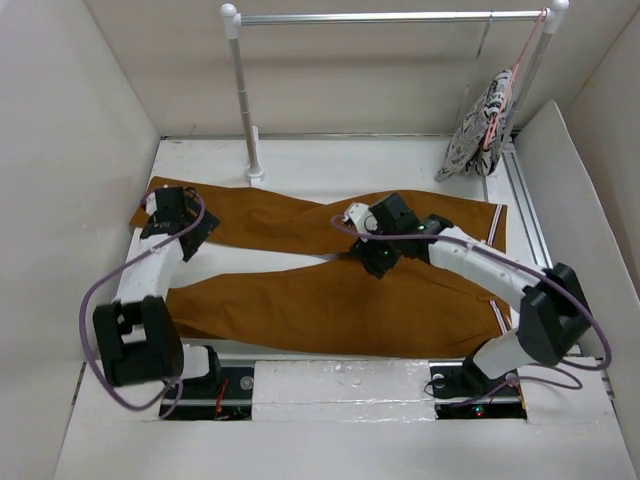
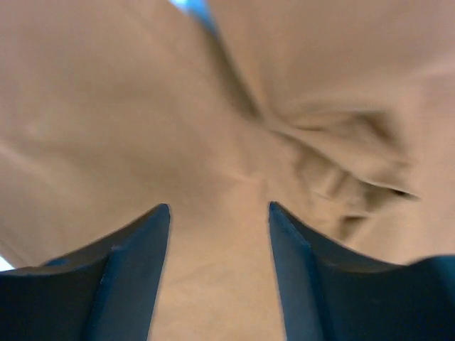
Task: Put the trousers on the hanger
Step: Flatten out the trousers at the center of the board.
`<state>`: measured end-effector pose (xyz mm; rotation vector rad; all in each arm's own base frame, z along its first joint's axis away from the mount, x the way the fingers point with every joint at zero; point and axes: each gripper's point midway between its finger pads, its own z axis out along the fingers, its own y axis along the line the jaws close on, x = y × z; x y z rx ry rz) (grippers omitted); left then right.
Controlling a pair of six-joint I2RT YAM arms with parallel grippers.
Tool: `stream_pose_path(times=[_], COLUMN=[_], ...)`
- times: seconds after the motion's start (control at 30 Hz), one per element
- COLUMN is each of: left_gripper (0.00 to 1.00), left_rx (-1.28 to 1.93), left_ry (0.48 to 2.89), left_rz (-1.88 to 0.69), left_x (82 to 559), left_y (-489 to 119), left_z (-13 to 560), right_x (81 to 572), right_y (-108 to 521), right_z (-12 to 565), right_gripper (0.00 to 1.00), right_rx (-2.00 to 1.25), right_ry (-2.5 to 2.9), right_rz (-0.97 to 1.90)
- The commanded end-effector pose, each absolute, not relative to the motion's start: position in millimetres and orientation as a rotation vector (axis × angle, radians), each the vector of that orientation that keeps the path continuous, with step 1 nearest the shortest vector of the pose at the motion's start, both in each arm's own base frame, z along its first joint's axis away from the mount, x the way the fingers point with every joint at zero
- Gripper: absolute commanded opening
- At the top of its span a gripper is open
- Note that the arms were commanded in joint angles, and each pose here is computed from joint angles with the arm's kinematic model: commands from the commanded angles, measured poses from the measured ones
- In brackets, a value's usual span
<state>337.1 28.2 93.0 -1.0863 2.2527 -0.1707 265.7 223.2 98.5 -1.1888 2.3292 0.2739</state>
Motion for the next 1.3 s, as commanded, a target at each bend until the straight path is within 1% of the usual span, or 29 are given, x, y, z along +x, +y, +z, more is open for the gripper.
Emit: stream_pose_path(times=[0.0,0.03,0.07,0.1,0.13,0.17,0.2,0.23,0.27,0.3,0.33,0.37,0.4,0.43,0.47,0.5,0.53,0.57,0.6,0.63,0.67,0.7,0.73,0.77,0.93,1.0,1.1,1.23,1.27], left_gripper=[0.73,0.71,0.70,0.68,0.64,0.62,0.59,0.54,0.54,0.53,0.53,0.52,0.50,0.49,0.49,0.49,0.49,0.49,0.50,0.50,0.51,0.51,0.51,0.52,0.52,0.52,0.52,0.52,0.52], left_rx=[-1.005,-0.994,-0.977,-0.950,-0.898,-0.862,-0.798,-0.735,-0.614,-0.536,-0.494,-0.357,-0.296,-0.271,-0.232,-0.159,-0.143,-0.128,-0.101,-0.072,-0.069,-0.064,-0.028,-0.027,0.032,0.039,0.056,0.087,0.094], left_ry=[2.048,2.030,2.031,2.036,2.056,2.066,2.072,2.071,2.091,2.085,2.064,2.108,2.126,2.098,2.129,2.158,2.165,2.190,2.193,2.232,2.231,2.215,2.250,2.224,2.264,2.255,2.275,2.260,2.275], left_rz=[-0.171,-0.195,-0.231,-0.251,-0.290,-0.314,-0.332,-0.352,-0.396,-0.423,-0.398,-0.435,-0.429,-0.402,-0.384,-0.405,-0.435,-0.452,-0.502,-0.536,-0.591,-0.648,-0.685,-0.759,-0.843,-0.863,-0.842,-0.840,-0.822], left_x=[350,353,355,357,360,360,360,360,353,352,351,335,327,326,321,305,301,295,288,279,270,268,254,244,220,218,216,218,219], left_y=[41,37,27,19,1,-12,-27,-44,-83,-106,-121,-171,-191,-206,-224,-248,-259,-268,-279,-282,-286,-292,-294,-296,-296,-297,-295,-298,-298], left_z=[157,165,169,173,178,181,186,192,198,204,212,209,209,219,210,206,207,200,198,182,184,185,169,174,153,151,143,147,143], right_x=[288,291,293,301,302,305,312,313,315,318,321,320,322,324,327,330,334,335,343,346,343,344,354,355,369,372,371,377,379], right_y=[215,208,199,181,169,155,124,107,90,60,45,33,23,-3,-20,-30,-45,-73,-87,-101,-124,-130,-137,-143,-158,-151,-153,-147,-145], right_z=[166,167,175,178,170,172,181,173,174,181,181,172,171,160,158,156,141,139,144,141,124,118,118,97,91,70,55,50,49], right_gripper=[0.59,0.50,0.26,0.13,0.01,0.00,0.00,0.00,0.12,0.20,0.29,0.48,0.55,0.59,0.64,0.66,0.67,0.69,0.70,0.71,0.72,0.73,0.74,0.75,0.78,0.78,0.78,0.74,0.71], right_rx=[-1.002,-0.946,-0.889,-0.802,-0.723,-0.650,-0.514,-0.399,-0.310,-0.184,-0.109,-0.024,0.013,0.112,0.170,0.198,0.241,0.328,0.355,0.395,0.480,0.497,0.497,0.550,0.457,0.438,0.430,0.425,0.420], right_ry=[2.206,2.216,2.206,2.216,2.244,2.248,2.235,2.251,2.246,2.210,2.192,2.202,2.190,2.216,2.228,2.234,2.274,2.271,2.248,2.244,2.267,2.263,2.210,2.217,2.266,2.311,2.364,2.330,2.319], right_rz=[0.302,0.317,0.339,0.361,0.378,0.380,0.357,0.357,0.355,0.356,0.353,0.363,0.367,0.316,0.281,0.287,0.275,0.229,0.222,0.208,0.200,0.230,0.254,0.369,0.335,0.434,0.442,0.506,0.529])
